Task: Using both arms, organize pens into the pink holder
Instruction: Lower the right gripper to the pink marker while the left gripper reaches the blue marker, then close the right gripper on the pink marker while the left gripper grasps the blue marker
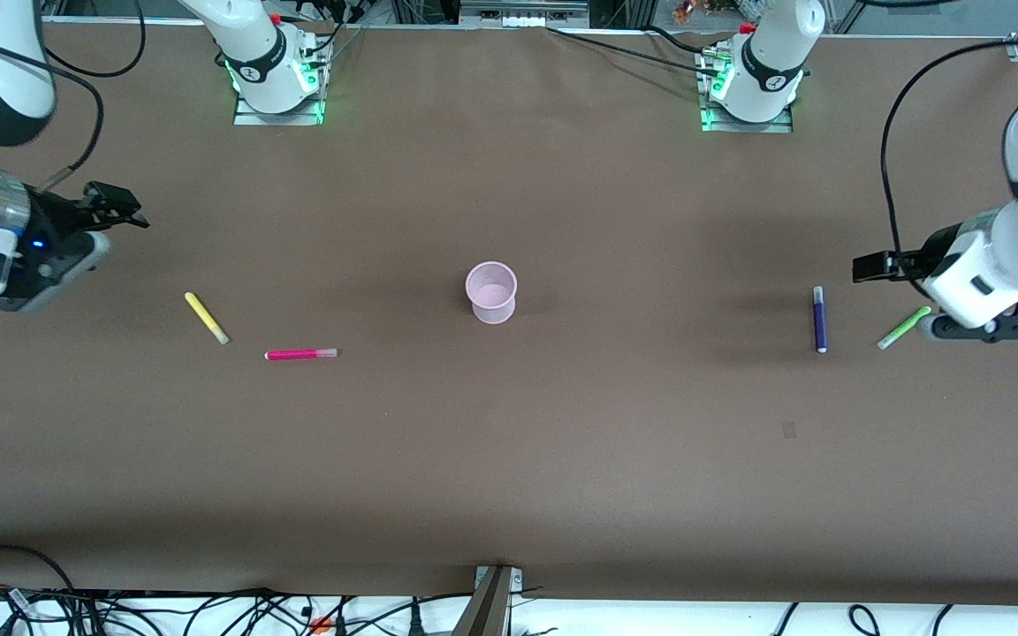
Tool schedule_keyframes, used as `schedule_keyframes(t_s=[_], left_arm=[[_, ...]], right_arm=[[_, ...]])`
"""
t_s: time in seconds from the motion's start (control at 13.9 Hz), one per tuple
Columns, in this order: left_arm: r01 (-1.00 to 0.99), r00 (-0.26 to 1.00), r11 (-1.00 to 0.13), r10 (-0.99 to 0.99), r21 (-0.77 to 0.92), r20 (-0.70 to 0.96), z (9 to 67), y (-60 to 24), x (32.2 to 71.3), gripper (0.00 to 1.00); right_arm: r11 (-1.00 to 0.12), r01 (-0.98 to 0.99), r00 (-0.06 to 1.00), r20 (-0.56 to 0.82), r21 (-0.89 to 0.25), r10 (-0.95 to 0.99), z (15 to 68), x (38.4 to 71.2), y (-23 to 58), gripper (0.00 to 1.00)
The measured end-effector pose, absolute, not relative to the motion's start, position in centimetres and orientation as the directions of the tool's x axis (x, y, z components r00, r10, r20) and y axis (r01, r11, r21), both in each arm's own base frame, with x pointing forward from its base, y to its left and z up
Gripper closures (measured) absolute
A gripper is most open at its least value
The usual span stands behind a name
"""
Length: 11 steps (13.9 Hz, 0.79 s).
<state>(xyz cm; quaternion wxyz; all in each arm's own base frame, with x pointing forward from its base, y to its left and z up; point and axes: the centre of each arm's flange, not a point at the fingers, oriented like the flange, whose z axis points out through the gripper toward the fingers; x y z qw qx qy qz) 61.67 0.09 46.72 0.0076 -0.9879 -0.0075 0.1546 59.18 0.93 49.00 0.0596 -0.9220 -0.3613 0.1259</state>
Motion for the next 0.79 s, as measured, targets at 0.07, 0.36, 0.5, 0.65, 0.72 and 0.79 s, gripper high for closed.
schedule_keyframes(t_s=[0.07,0.36,0.5,0.65,0.72,0.79], left_arm=[[0.01,0.942,-1.0,0.013,-0.01,-0.336,44.0,1.3,62.1,0.0],[-0.017,0.945,-1.0,-0.021,0.015,-0.328,34.7,4.9,62.9,0.0],[-0.066,0.955,-0.997,-0.051,-0.043,-0.293,31.7,5.0,62.4,0.0],[-0.097,0.965,-0.993,-0.079,-0.061,-0.25,28.6,4.6,61.5,0.0],[-0.108,0.968,-0.992,-0.091,-0.059,-0.233,27.3,4.6,61.1,0.0],[-0.125,0.97,-0.991,-0.11,-0.055,-0.219,26.4,4.6,60.7,0.0]], right_arm=[[-0.703,0.677,0.677,-0.193,-0.217,0.711,47.1,59.6,2.0,0.0],[-0.502,0.84,0.492,-0.098,-0.208,0.865,37.5,60.0,4.9,0.0],[-0.391,0.898,0.39,-0.047,-0.199,0.92,34.1,59.4,4.7,0.0],[-0.348,0.924,0.35,-0.018,-0.16,0.937,31.1,58.9,4.5,0.0],[-0.338,0.931,0.341,-0.006,-0.134,0.94,30.0,58.7,4.6,0.0],[-0.331,0.937,0.333,0.003,-0.114,0.943,29.2,58.5,4.8,0.0]])
